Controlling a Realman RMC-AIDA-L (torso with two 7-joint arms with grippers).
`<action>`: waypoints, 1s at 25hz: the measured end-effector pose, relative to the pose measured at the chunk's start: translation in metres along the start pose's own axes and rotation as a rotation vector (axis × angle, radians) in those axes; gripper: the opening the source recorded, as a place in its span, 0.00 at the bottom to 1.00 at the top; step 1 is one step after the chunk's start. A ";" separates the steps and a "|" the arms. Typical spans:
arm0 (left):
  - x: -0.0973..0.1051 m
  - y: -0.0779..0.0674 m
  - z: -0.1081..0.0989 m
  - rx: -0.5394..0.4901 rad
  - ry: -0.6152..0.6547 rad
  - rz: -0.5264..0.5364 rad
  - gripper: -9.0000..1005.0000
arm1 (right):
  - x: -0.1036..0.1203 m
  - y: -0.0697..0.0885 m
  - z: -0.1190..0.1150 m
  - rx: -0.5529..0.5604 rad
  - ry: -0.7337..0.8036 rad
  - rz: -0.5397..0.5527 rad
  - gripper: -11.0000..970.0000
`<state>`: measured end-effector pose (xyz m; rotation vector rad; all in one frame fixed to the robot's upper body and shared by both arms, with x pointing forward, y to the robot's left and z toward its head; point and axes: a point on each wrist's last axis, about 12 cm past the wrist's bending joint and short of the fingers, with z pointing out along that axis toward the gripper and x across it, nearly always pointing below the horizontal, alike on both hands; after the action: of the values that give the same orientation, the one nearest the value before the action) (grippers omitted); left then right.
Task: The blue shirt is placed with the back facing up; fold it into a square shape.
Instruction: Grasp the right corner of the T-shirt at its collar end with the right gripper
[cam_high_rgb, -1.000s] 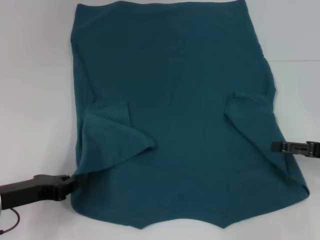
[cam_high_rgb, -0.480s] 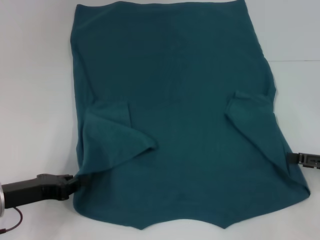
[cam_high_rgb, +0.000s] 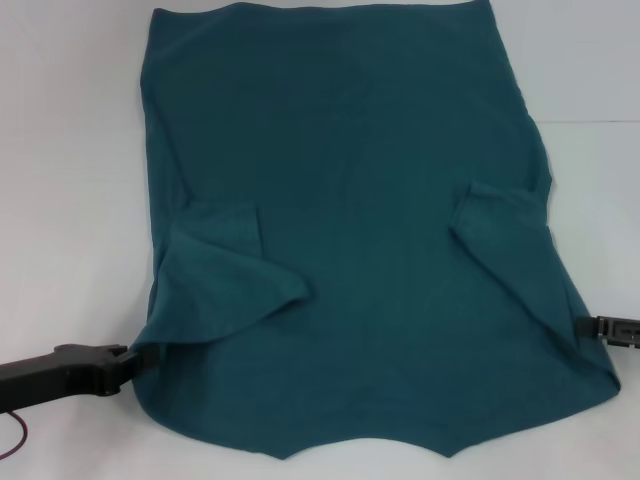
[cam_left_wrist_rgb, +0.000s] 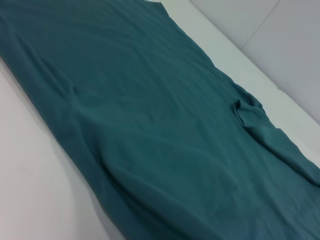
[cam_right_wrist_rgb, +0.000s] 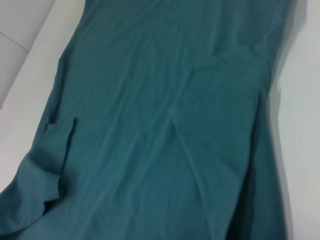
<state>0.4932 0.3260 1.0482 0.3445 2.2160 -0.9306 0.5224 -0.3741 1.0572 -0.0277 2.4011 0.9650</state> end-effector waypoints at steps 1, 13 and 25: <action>0.000 0.000 0.000 0.001 0.000 0.001 0.02 | 0.000 0.000 0.001 -0.002 0.003 0.001 0.95; 0.000 0.001 0.000 -0.005 0.000 0.002 0.02 | 0.006 0.009 0.012 -0.040 0.064 -0.010 0.96; 0.002 0.001 0.001 -0.005 0.001 0.000 0.02 | 0.006 0.029 0.025 -0.133 0.145 -0.044 0.95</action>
<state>0.4927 0.3262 1.0464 0.3428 2.2190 -0.9255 0.5230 -0.3357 1.0576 -0.2050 2.4512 1.1360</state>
